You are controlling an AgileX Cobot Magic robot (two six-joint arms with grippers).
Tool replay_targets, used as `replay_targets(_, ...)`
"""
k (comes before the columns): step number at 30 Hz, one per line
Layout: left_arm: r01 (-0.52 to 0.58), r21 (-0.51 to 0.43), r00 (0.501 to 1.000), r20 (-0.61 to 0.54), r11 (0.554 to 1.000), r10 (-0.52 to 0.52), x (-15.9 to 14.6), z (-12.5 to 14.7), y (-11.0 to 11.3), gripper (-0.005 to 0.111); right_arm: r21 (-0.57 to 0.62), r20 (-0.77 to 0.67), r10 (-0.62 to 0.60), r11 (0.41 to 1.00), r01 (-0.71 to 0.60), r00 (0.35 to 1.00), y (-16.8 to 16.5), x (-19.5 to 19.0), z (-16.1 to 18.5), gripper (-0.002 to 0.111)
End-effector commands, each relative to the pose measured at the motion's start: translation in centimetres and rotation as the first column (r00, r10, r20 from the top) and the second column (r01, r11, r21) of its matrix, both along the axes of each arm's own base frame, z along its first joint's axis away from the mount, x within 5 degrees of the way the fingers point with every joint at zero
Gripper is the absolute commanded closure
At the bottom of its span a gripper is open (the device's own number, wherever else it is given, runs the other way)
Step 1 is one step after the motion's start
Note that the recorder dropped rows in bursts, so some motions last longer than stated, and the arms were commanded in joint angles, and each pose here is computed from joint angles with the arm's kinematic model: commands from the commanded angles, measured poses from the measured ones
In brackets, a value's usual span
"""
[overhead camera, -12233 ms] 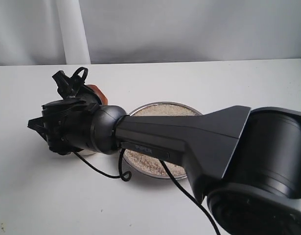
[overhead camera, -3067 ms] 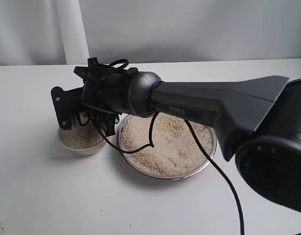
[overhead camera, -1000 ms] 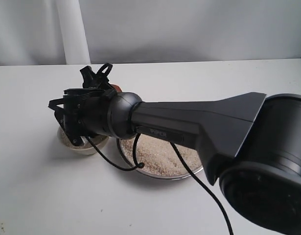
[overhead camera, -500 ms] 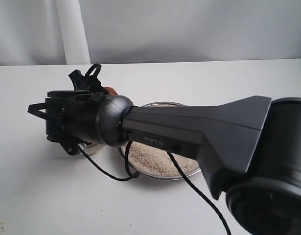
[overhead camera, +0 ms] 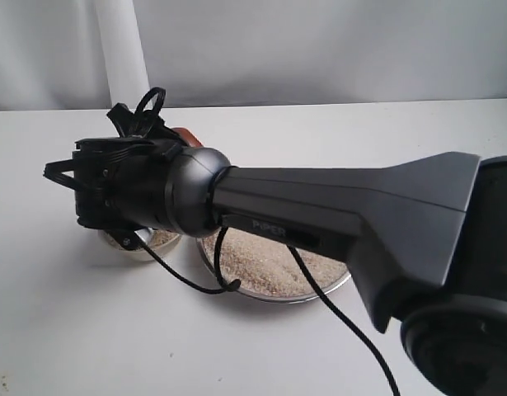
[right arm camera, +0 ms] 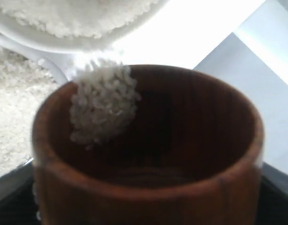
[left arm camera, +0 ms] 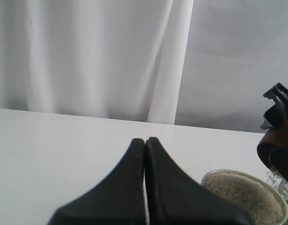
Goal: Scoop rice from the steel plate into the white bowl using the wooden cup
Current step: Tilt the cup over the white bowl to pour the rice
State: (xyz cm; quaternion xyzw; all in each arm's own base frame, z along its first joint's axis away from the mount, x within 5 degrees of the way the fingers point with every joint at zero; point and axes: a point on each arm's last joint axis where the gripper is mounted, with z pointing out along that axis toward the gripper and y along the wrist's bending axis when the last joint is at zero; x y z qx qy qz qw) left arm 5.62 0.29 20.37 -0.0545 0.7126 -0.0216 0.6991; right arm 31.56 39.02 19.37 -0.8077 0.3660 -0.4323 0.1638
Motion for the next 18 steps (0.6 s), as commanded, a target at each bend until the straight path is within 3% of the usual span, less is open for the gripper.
replay_targets(1, 0.005, -0.01, 1.0, 0.001, 1.0, -0.005, 0.02, -0.04, -0.03, 0.107, 0.015, 0.053, 0.042, 0.999, -0.043, 0.998, 0.34, -0.52, 2.31, 0.108)
replay_targets(18, 0.005, -0.01, 1.0, 0.001, 1.0, -0.005, 0.02, -0.04, -0.03, 0.107, 0.026, 0.082, 0.077, 0.997, -0.079, 0.994, 1.06, -0.91, 2.3, 0.108)
